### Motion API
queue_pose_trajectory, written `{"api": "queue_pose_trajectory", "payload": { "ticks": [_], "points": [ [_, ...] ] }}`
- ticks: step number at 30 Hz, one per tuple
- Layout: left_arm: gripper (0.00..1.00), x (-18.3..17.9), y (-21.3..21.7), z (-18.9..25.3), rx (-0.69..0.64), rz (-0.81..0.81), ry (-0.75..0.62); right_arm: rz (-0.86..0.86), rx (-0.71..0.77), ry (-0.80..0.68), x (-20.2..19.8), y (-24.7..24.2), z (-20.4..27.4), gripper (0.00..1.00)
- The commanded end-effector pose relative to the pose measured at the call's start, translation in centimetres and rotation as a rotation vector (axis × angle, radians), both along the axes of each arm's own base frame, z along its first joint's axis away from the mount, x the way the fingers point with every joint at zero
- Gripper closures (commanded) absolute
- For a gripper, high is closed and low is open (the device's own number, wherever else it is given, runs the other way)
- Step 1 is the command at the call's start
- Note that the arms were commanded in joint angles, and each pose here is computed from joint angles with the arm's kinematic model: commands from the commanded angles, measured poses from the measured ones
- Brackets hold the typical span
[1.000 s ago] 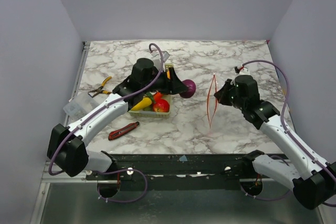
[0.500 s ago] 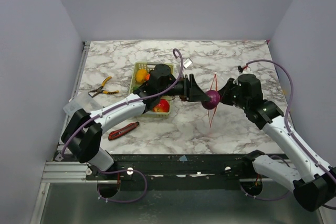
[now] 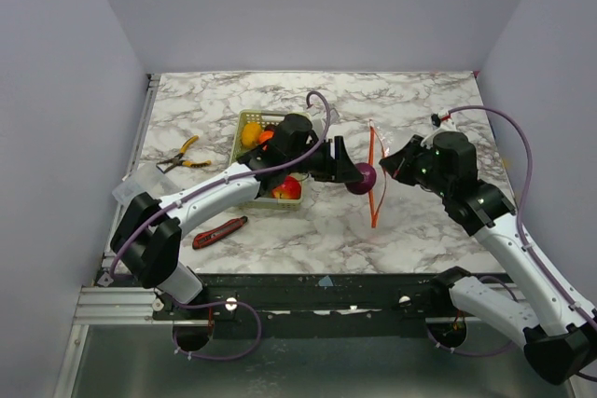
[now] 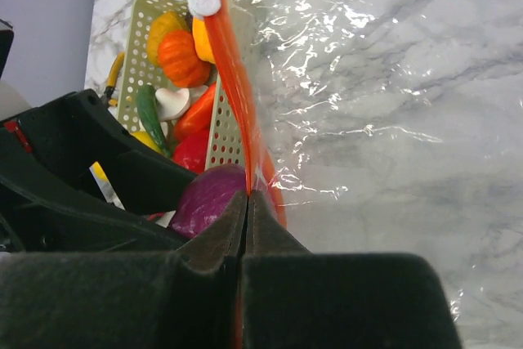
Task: Place the food in the zip-top bag and seal the zipper
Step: Place the fake vegetable in the zipper food storage bag.
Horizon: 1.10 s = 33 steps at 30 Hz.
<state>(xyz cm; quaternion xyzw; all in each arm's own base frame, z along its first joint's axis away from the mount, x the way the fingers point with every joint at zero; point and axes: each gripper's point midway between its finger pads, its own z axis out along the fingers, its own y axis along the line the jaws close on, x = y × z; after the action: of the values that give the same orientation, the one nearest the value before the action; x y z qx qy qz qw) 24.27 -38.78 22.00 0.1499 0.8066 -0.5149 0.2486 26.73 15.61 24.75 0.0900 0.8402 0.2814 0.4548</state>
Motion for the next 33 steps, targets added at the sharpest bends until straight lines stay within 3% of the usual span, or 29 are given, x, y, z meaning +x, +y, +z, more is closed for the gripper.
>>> {"api": "queue_pose_trajectory", "payload": {
  "ticks": [1,8,13,20,27,33],
  "points": [
    [0.94,1.1,0.7,1.4,0.065,0.062,-0.074,0.044,0.045,-0.014,-0.3,1.1,1.3,1.0],
    [0.94,0.3,-0.3,2.8,0.067,0.046,-0.097,0.066,0.081,0.003,-0.4,1.8,1.1,1.0],
    [0.94,0.4,-0.6,1.7,0.232,0.077,-0.179,0.078,0.154,-0.001,-0.5,2.6,2.3,1.0],
    [0.94,2.1,1.0,2.2,0.405,0.244,-0.291,0.053,0.22,0.025,-0.5,2.9,2.6,1.0],
    [0.89,3.4,2.0,2.8,0.482,0.317,-0.314,0.043,0.321,0.07,-0.8,3.7,2.2,1.0],
    [0.85,2.2,1.1,1.6,0.484,0.253,-0.263,-0.06,0.322,0.058,0.0,2.4,1.7,1.0]
  ]
}}
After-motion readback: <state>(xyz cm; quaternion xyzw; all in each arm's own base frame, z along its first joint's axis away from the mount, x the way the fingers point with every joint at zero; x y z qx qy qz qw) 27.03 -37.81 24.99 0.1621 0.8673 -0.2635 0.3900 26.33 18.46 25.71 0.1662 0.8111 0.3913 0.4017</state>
